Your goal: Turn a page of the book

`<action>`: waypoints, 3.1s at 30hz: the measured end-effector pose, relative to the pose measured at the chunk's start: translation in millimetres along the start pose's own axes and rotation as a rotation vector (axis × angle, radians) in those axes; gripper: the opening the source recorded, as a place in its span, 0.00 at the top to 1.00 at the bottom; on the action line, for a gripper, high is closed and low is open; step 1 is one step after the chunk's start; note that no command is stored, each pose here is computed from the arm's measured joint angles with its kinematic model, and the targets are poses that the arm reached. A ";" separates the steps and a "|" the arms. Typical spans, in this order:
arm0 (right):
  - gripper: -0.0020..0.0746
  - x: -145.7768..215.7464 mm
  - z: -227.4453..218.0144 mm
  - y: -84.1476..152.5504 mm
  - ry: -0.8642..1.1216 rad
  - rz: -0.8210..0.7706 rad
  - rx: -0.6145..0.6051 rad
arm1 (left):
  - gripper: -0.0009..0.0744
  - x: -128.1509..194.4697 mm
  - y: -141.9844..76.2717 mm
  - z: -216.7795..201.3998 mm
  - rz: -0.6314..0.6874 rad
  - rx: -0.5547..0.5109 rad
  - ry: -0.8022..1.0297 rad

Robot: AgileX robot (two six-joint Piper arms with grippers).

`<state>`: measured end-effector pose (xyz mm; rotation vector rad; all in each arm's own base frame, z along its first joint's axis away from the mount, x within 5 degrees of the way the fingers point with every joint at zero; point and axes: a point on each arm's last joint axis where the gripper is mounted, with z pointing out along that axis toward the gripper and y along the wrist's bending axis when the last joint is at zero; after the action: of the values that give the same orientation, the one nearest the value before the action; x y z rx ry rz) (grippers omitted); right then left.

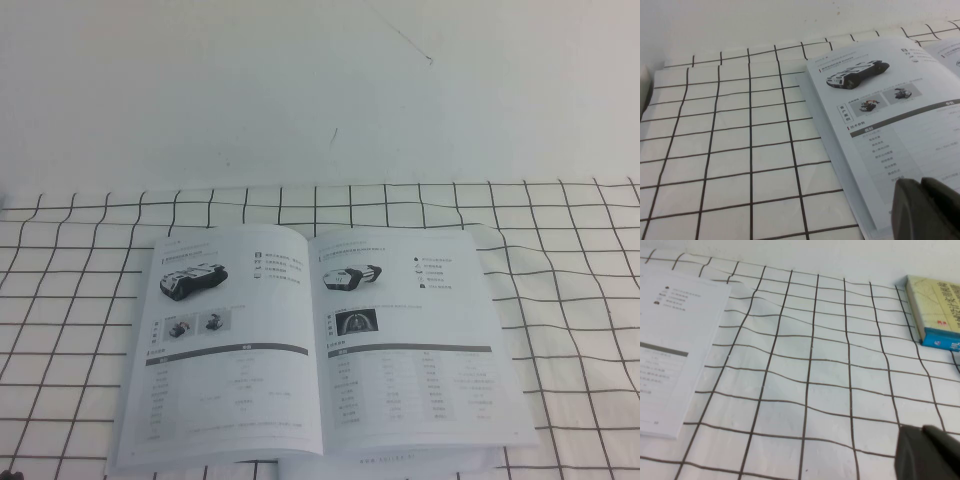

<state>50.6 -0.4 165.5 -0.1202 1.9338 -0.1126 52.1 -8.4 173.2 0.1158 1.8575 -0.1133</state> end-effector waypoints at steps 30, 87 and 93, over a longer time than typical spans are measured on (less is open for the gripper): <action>0.98 -9.5 -0.5 -1.9 -0.105 0.000 0.021 | 0.99 -2.6 0.2 0.4 0.000 -0.002 -0.039; 0.98 -200.4 -2.4 -28.1 0.216 -0.124 -0.081 | 0.99 -165.5 -22.2 95.4 -0.090 0.218 0.449; 0.98 -209.0 53.8 -19.2 0.333 -0.198 -0.253 | 0.99 -161.7 -46.8 172.9 -0.058 0.329 0.625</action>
<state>175.9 8.3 342.1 -0.4885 2.2598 -0.0186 255.7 -82.1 279.9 0.3580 2.4527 -0.4665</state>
